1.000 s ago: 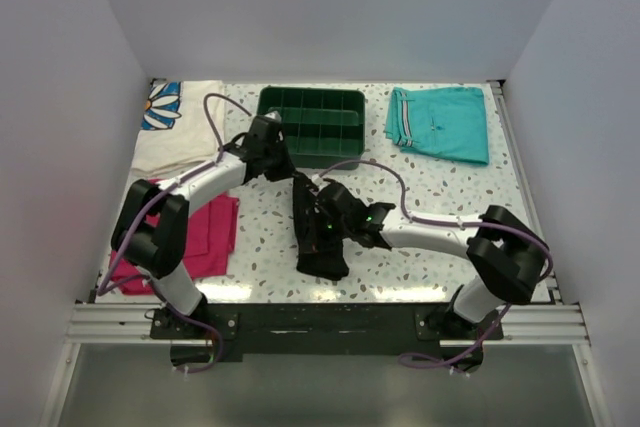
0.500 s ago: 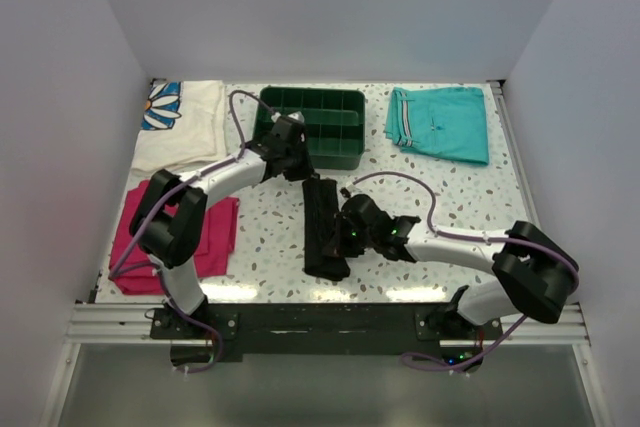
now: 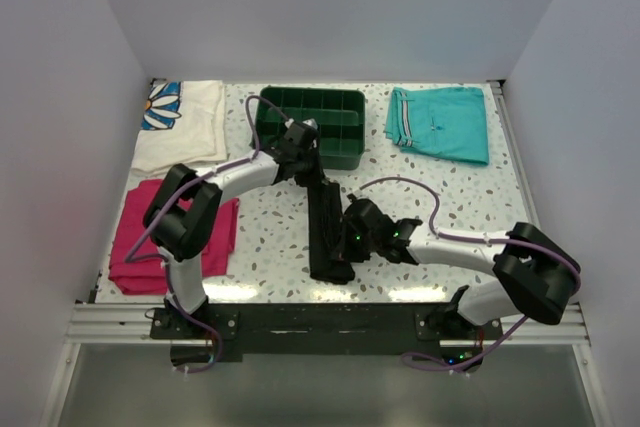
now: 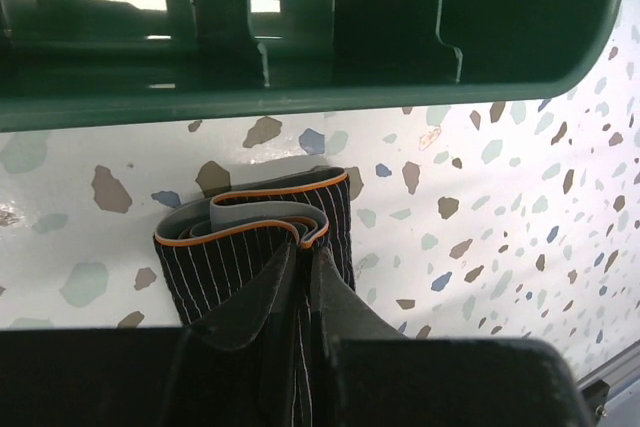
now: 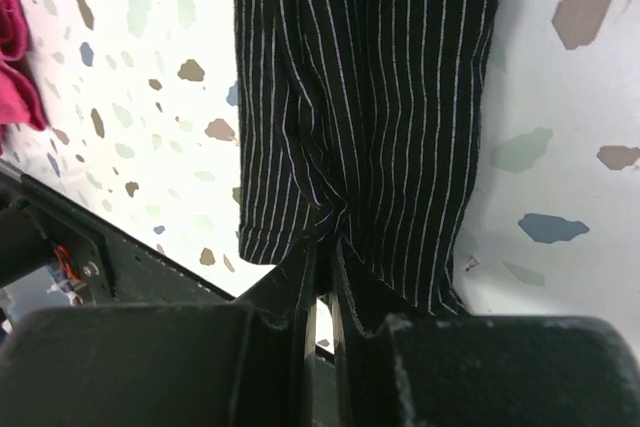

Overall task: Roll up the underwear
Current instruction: Fold the underwear at the center of the board.

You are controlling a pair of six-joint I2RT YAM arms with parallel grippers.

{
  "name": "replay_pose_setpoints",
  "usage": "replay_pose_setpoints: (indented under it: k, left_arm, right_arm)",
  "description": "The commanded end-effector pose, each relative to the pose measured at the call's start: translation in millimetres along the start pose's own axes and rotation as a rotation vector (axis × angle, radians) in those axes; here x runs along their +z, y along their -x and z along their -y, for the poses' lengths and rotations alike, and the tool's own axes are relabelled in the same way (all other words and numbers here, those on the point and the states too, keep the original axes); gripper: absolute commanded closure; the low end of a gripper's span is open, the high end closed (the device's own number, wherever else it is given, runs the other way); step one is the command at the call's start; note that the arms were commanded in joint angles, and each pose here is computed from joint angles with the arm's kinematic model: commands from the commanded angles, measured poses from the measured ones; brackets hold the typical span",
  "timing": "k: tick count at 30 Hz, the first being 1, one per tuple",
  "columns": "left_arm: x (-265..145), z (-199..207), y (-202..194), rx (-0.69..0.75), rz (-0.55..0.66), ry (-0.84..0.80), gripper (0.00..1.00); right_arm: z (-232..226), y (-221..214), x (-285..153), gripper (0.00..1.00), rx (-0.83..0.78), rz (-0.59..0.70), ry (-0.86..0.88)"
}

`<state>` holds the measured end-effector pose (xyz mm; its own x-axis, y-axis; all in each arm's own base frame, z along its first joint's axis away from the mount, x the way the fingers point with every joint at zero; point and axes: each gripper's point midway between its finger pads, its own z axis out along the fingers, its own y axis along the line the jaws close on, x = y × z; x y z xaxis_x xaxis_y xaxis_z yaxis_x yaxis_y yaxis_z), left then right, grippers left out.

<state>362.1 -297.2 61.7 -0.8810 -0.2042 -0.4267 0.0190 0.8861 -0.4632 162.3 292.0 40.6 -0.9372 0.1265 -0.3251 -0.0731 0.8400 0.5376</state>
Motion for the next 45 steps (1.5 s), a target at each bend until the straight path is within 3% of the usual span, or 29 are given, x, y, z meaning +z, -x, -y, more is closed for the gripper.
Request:
replay_pose_setpoints:
  k: [1,12,27,29,30,32,35,37,39,42,44,45]
  left_arm:
    - [-10,32,18,-0.009,0.058,-0.101,1.00]
    - [-24,50,20,-0.033,0.078,-0.193,1.00]
    - [-4,72,2,-0.035,-0.019,-0.282,1.00]
    - [0,73,-2,-0.038,-0.036,-0.291,1.00]
    - [2,73,-2,-0.038,-0.039,-0.296,1.00]
    - [2,74,-2,-0.036,-0.037,-0.297,1.00]
    - [3,74,-1,-0.035,-0.038,-0.298,1.00]
    - [3,76,-3,-0.030,-0.043,-0.307,1.00]
    - [3,77,-3,-0.028,-0.049,-0.312,1.00]
    - [4,78,-4,-0.022,-0.053,-0.317,1.00]
    - [3,79,-5,-0.021,-0.057,-0.323,1.00]
    - [3,79,-4,-0.020,-0.055,-0.322,1.00]
  right_arm:
    - [6,2,-6,1.00,0.021,0.025,-0.022]
    - [26,11,-16,1.00,0.053,0.104,-0.107]
    - [42,7,-11,0.99,0.055,0.068,-0.223]
    - [37,12,-13,0.88,0.049,0.089,-0.193]
    - [34,13,-14,0.74,0.044,0.097,-0.178]
    - [27,20,-20,0.67,0.041,0.129,-0.140]
    - [22,29,-37,0.65,0.032,0.177,-0.131]
    - [26,40,-50,0.51,0.023,0.230,-0.156]
    - [29,51,-66,0.46,0.014,0.294,-0.178]
    - [39,65,-82,0.39,0.023,0.367,-0.226]
    - [52,75,-84,0.42,0.056,0.372,-0.257]
    - [58,78,-82,0.48,0.072,0.360,-0.274]
